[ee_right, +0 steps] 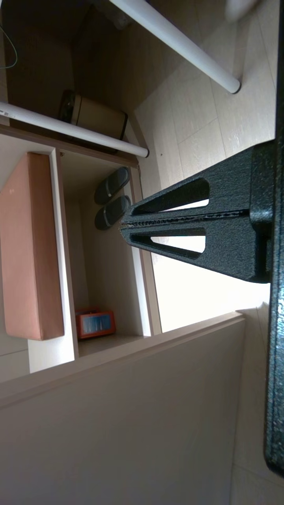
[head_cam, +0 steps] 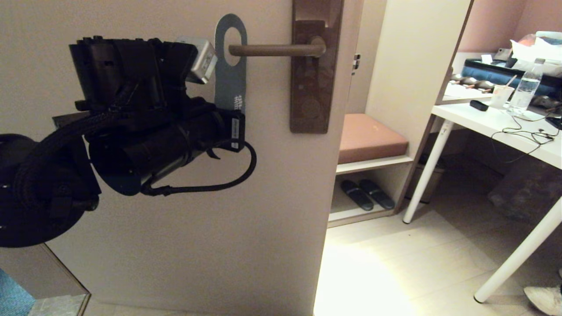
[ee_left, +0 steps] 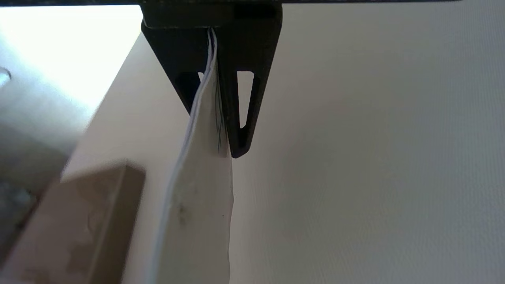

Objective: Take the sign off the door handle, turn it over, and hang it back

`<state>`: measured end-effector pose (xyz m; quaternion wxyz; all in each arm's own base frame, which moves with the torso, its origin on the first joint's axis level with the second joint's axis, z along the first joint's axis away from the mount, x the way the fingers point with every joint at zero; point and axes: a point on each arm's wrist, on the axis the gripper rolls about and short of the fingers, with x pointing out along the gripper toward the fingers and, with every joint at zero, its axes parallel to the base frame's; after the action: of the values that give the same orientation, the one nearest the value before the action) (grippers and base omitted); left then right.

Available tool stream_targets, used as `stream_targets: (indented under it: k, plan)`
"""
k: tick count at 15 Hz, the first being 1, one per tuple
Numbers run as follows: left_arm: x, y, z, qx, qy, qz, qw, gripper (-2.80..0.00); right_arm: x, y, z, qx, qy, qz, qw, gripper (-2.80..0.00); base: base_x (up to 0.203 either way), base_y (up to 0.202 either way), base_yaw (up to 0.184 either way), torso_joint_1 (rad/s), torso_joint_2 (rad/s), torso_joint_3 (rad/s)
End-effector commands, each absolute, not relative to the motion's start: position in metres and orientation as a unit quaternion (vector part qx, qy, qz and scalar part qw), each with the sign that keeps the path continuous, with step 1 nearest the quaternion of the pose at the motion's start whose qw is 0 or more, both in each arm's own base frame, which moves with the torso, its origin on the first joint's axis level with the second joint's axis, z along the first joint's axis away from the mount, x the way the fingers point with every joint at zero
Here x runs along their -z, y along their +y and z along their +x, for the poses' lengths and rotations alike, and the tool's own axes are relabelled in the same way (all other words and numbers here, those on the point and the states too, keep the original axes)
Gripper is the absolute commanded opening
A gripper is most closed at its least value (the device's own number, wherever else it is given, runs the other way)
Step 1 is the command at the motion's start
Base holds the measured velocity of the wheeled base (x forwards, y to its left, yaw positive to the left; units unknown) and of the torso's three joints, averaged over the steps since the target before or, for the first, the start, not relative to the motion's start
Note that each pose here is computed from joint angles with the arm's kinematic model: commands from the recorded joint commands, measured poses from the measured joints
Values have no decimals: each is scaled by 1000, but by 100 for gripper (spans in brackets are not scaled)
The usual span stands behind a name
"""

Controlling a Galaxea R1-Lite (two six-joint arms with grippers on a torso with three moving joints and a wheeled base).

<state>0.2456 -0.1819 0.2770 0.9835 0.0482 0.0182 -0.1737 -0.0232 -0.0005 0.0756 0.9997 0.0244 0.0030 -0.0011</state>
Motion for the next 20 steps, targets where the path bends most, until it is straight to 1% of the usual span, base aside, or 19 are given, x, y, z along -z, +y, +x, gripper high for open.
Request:
stream_targets:
  k: [1, 20]
  plan:
    - [-279, -190, 253, 170, 16, 47, 984, -280, -75, -1, -23, 1, 4, 24, 1000, -280, 0, 0, 0, 0, 0, 0]
    - [-266, -240, 236, 169, 31, 40, 984, -280, -75, -1, -23, 1, 4, 24, 1000, -280, 0, 0, 0, 0, 0, 0]
